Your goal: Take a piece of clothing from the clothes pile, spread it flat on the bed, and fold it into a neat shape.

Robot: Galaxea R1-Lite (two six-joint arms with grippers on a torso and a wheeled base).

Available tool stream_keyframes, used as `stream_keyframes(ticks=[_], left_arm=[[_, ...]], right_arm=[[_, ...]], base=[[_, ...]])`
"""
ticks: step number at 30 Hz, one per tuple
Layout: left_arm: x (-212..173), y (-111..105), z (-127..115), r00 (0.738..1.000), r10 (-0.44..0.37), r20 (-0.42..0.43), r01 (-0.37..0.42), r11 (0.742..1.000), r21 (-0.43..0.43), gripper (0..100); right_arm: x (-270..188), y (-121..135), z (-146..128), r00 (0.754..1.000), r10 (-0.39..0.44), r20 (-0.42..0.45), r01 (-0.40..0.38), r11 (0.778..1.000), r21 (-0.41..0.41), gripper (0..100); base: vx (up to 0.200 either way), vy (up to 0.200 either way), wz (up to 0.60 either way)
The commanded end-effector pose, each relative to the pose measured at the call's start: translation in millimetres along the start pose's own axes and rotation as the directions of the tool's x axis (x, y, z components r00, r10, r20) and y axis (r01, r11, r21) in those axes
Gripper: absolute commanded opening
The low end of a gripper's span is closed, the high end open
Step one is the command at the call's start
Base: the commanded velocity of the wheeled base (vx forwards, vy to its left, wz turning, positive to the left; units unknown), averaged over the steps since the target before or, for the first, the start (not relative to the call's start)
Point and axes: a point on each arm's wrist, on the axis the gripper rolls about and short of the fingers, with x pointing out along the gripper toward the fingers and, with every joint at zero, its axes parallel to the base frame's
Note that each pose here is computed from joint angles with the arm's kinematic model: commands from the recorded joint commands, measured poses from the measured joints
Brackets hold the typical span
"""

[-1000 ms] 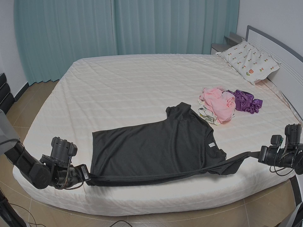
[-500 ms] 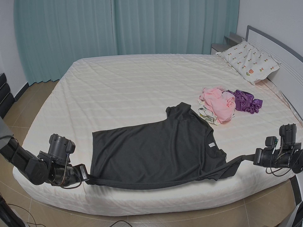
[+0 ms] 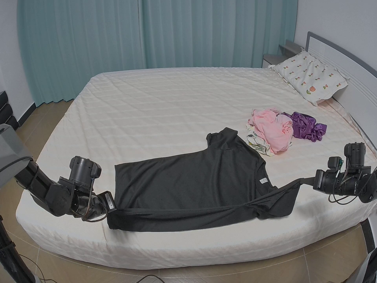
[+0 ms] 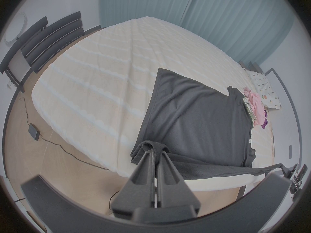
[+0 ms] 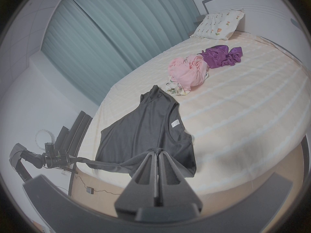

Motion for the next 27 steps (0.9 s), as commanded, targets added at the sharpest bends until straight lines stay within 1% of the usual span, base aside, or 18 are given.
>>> stream_keyframes(ticks=[1,5,7,11,14,20,27], left_arm=[[14,1,0,1.000,0.022,-0.020,-0.022,1.000,-0.006,0],[18,-2,5,1.000,0.016,-0.009,-0.016,1.000,-0.018,0],[20,-5,13,1.000,0.010,0.010,-0.009,0.999,-0.040,0],[23,-8,19,1.000,0.004,0.030,-0.002,0.997,-0.071,0],[24,-8,19,1.000,0.007,0.026,-0.005,0.998,-0.069,0],[40,-7,17,1.000,0.027,0.001,-0.027,0.997,-0.069,0],[56,-9,23,0.999,0.035,0.000,-0.035,0.996,-0.078,0]], right_arm=[[10,-5,6,1.000,-0.002,0.000,0.002,1.000,0.005,0],[14,-7,3,1.000,-0.004,-0.016,0.004,1.000,0.011,0],[18,-7,3,1.000,-0.001,-0.023,0.001,1.000,0.010,0],[26,-10,2,1.000,-0.003,-0.030,0.003,1.000,0.013,0],[30,-12,5,1.000,0.001,-0.026,-0.001,1.000,0.011,0],[42,-14,12,1.000,0.001,-0.018,-0.001,1.000,0.004,0],[55,-13,18,1.000,0.014,-0.014,-0.014,1.000,-0.009,0]], base=[[0.000,0.000,0.00],[0.000,0.000,0.00],[0.000,0.000,0.00],[0.000,0.000,0.00],[0.000,0.000,0.00],[0.000,0.000,0.00],[0.000,0.000,0.00]])
